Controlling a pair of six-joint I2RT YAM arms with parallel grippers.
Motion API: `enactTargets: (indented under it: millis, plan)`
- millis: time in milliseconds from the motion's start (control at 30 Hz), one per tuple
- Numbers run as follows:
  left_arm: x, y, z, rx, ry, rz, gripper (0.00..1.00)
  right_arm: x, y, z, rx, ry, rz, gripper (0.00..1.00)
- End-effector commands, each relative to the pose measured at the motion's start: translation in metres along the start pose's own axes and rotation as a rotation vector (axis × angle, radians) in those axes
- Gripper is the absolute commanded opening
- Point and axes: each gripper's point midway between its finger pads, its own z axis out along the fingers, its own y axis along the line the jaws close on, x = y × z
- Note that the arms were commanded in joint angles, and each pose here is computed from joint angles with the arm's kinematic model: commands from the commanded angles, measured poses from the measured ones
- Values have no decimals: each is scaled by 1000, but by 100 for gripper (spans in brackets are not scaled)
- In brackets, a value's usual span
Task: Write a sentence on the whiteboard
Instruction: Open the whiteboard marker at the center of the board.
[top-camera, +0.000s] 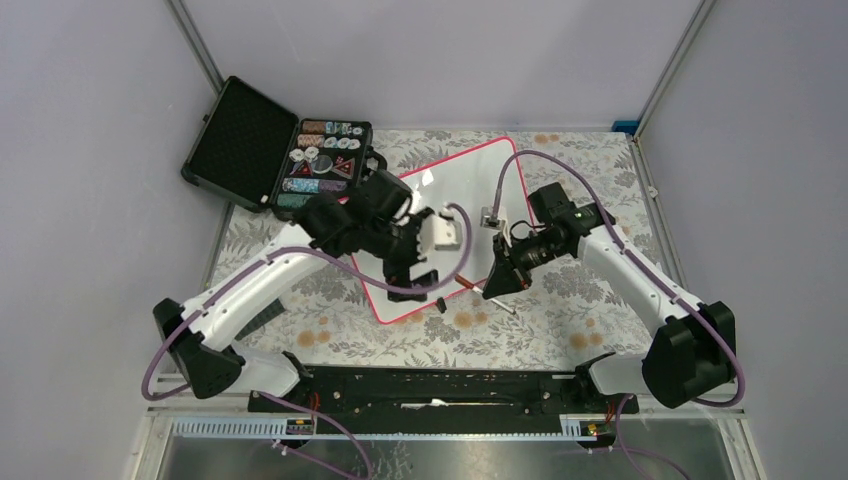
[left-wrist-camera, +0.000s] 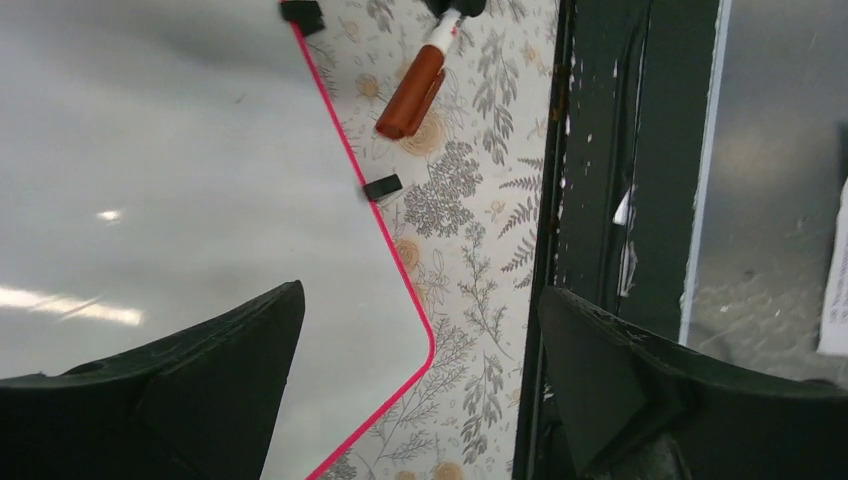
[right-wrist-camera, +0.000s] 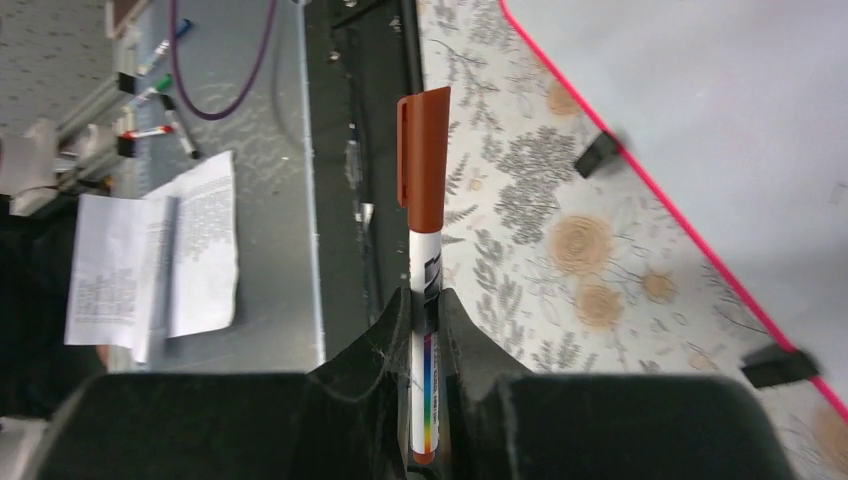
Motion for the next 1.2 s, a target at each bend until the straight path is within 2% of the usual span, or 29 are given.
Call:
enactTargets:
  millis: [0, 233, 400, 567, 733, 800, 833, 933, 967, 1033, 1167]
  plan:
    - [-1, -9, 20, -8, 104, 226, 97, -10, 29, 9, -117, -19, 100, 0]
    - [-15, -24, 43, -72, 119, 461, 91, -7, 45, 21, -182, 2, 126, 0]
    - [-8, -34, 61, -67, 188, 566, 79, -7, 53, 26, -216, 13, 126, 0]
    - [-1, -34, 65, -75, 222, 600, 56, -4, 58, 26, -223, 17, 115, 0]
    - [-1, -33, 62, -84, 218, 594, 22, -3, 61, 26, -236, 15, 118, 0]
    - [0, -34, 63, -89, 212, 577, 5, -6, 65, 25, -258, 1, 103, 2]
    - [2, -34, 63, -90, 210, 563, 0, -9, 69, 23, -271, -8, 90, 10]
    - [7, -32, 61, -62, 178, 469, 0, -23, 61, 23, -191, -34, 150, 62]
    - [7, -30, 57, -54, 155, 427, 0, -30, 52, 22, -124, -51, 167, 75]
    - [5, -24, 48, -31, 101, 334, 0, -40, 41, 18, -26, -88, 146, 86]
    - [8, -17, 30, -1, 15, 209, 0, -61, 42, 5, 16, -128, 107, 96]
